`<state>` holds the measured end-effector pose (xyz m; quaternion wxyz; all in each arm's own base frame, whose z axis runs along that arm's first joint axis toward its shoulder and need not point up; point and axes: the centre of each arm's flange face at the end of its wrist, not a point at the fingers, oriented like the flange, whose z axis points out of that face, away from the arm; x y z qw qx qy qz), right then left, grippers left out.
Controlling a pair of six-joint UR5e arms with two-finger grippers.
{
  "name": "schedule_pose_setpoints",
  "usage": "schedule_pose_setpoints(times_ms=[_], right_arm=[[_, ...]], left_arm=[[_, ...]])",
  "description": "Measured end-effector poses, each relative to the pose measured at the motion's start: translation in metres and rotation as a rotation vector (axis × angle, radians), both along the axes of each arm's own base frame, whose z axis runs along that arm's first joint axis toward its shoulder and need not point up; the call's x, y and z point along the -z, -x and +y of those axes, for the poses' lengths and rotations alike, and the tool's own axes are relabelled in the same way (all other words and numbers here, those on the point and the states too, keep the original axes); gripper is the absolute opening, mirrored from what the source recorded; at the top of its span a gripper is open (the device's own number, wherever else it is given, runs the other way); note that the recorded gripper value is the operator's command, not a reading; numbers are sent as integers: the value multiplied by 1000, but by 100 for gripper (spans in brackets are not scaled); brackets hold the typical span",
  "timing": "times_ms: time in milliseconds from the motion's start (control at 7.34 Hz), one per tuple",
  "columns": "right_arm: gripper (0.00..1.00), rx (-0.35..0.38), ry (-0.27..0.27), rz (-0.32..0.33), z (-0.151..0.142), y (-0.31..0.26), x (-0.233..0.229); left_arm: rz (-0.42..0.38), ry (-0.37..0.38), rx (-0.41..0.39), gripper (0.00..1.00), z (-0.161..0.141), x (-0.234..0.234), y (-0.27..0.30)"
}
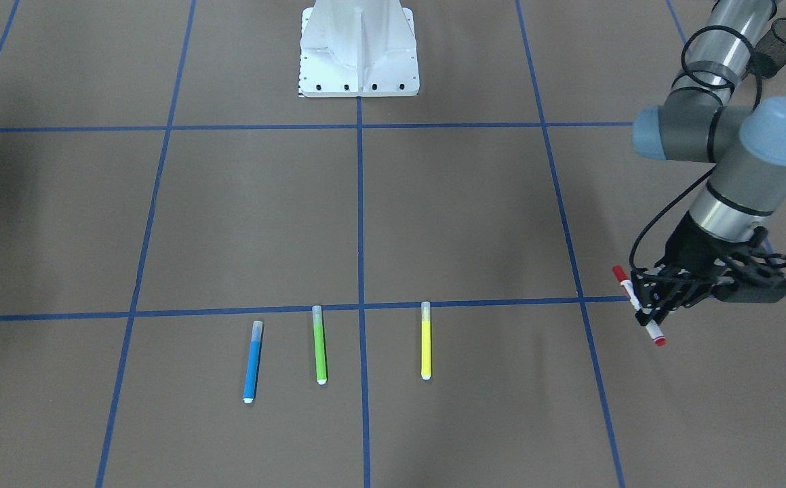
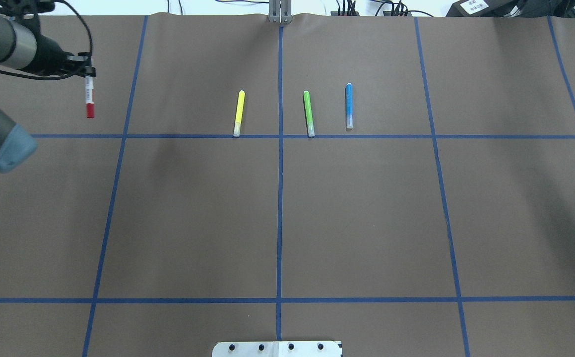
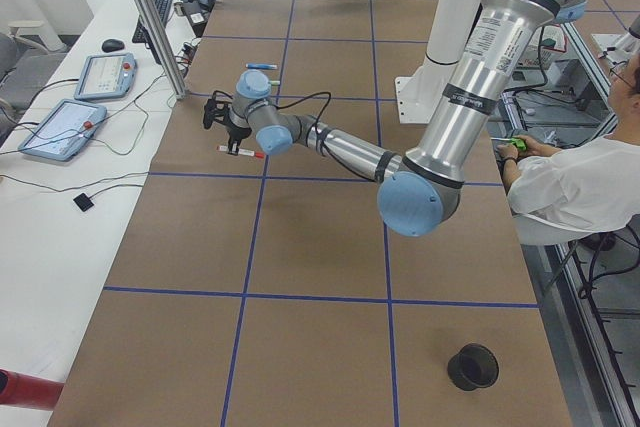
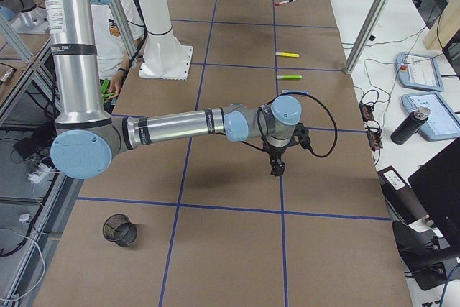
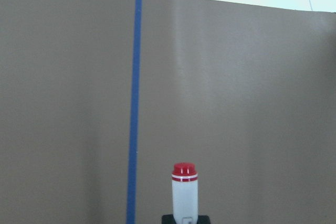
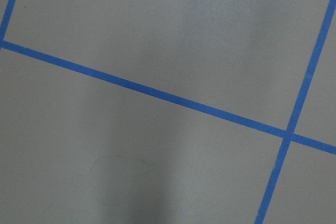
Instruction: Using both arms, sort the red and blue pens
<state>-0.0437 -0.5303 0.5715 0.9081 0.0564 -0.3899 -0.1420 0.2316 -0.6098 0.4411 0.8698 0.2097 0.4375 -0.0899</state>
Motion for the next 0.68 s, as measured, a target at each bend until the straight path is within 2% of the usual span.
schedule_pose_setpoints(times_ms=[408, 681], right_arm=[[100, 3, -8, -2, -3, 3, 4], [100, 6, -9, -2, -4, 4, 5]], left_arm=[[-24, -99, 11, 0, 77, -128, 125], [-61, -155, 35, 0, 149, -205, 190]])
